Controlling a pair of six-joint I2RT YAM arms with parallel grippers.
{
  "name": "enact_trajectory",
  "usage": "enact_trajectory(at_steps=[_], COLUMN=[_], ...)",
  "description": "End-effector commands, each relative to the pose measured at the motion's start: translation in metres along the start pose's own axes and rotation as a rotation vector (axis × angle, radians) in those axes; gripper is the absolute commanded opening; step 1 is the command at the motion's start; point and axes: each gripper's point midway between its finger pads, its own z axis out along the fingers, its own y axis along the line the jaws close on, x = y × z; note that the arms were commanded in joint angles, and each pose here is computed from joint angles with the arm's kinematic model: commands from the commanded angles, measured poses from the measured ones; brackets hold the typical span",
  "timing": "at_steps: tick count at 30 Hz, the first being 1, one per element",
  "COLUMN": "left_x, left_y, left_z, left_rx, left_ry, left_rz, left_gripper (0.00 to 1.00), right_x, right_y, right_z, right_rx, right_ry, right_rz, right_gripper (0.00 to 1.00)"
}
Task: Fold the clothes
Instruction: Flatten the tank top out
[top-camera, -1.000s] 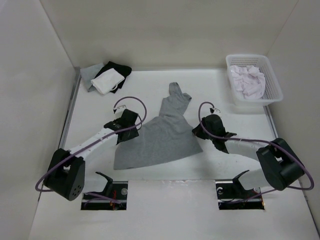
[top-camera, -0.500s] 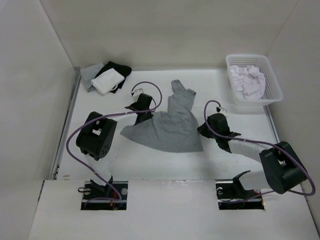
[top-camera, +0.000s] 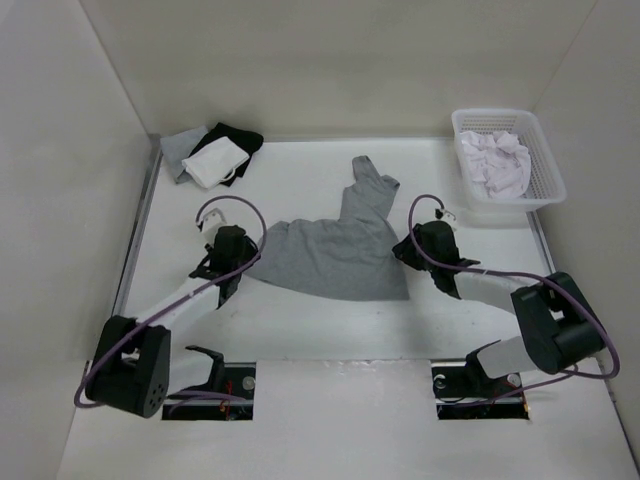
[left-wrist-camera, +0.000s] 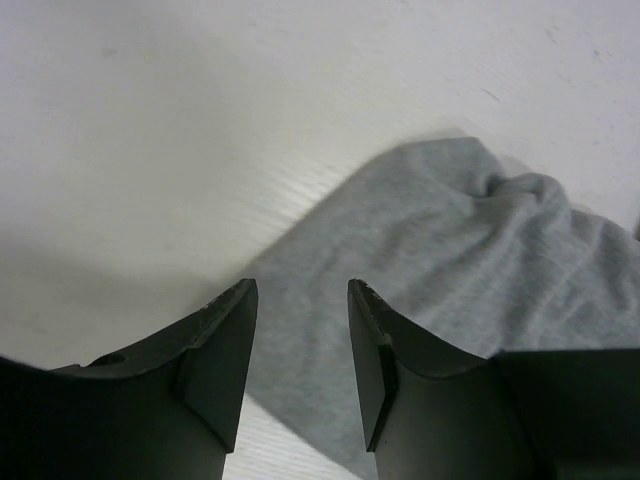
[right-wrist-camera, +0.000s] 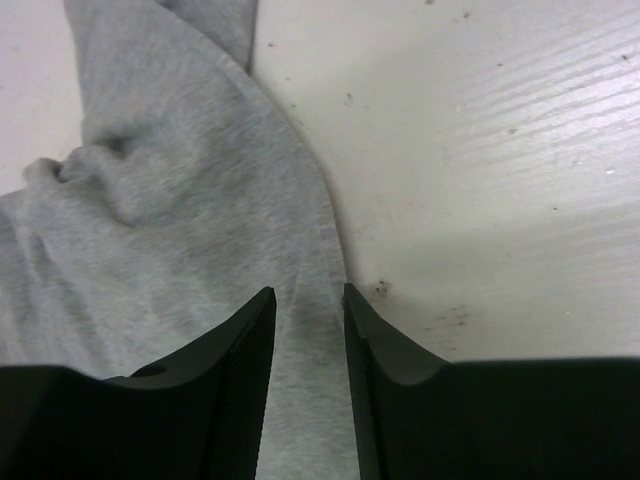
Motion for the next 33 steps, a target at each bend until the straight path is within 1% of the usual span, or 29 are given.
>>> enact_trajectory(at_steps=[1,4,6,11,18,20,24,27,33], left_x=[0.004,0.019,0.026,0.032,0.036,0.034,0.029,0.018,0.001], left_y=[0.022,0.029,0.034,0.045,0.048,0.047,0.044,0.034,0.018], left_z=[-0.005,-0.005,-0.002,0.003,0.008,0.006,0.001,-0.010,-0.037], left_rx=[0.003,0.029,0.019,-0.012,-0.037,-0.033,-0.020,0.012,0.086], left_ry=[0.000,0.073,0.099,0.119,0.141,0.137,0.122,0.091,0.034], left_rz=[-0.060,-0.073,-0.075,-0.074,-0.053,-0.051,-0.070,-0.087,-0.095], left_gripper=[0.41,0.43,0.43,0.42,0.24,0.20,0.09,0.07,0.05], right_x=[-0.014,-0.011,-0.009,-0.004,-0.005,-0.006,-0.005,-0.003,0.035], right_y=[0.021,0.023,0.027,0.032,0.031,0.031,0.029,0.020,-0.007], right_z=[-0.007,-0.008,-0.008,-0.007,-0.007,-0.008,-0.009,-0.012,-0.040], right_rx=[-0.078,-0.093,-0.101,-0.112,-0.107,-0.107,-0.103,-0.071,0.056], right_ry=[-0.067,-0.062,-0.054,-0.042,-0.052,-0.054,-0.054,-0.060,0.007], right_rz=[-0.010,-0.019,-0.024,-0.038,-0.037,-0.035,-0.034,-0.027,-0.051], right_gripper=[0.39,0.40,0.40,0.40,0.40,0.43,0.50,0.52,0.53])
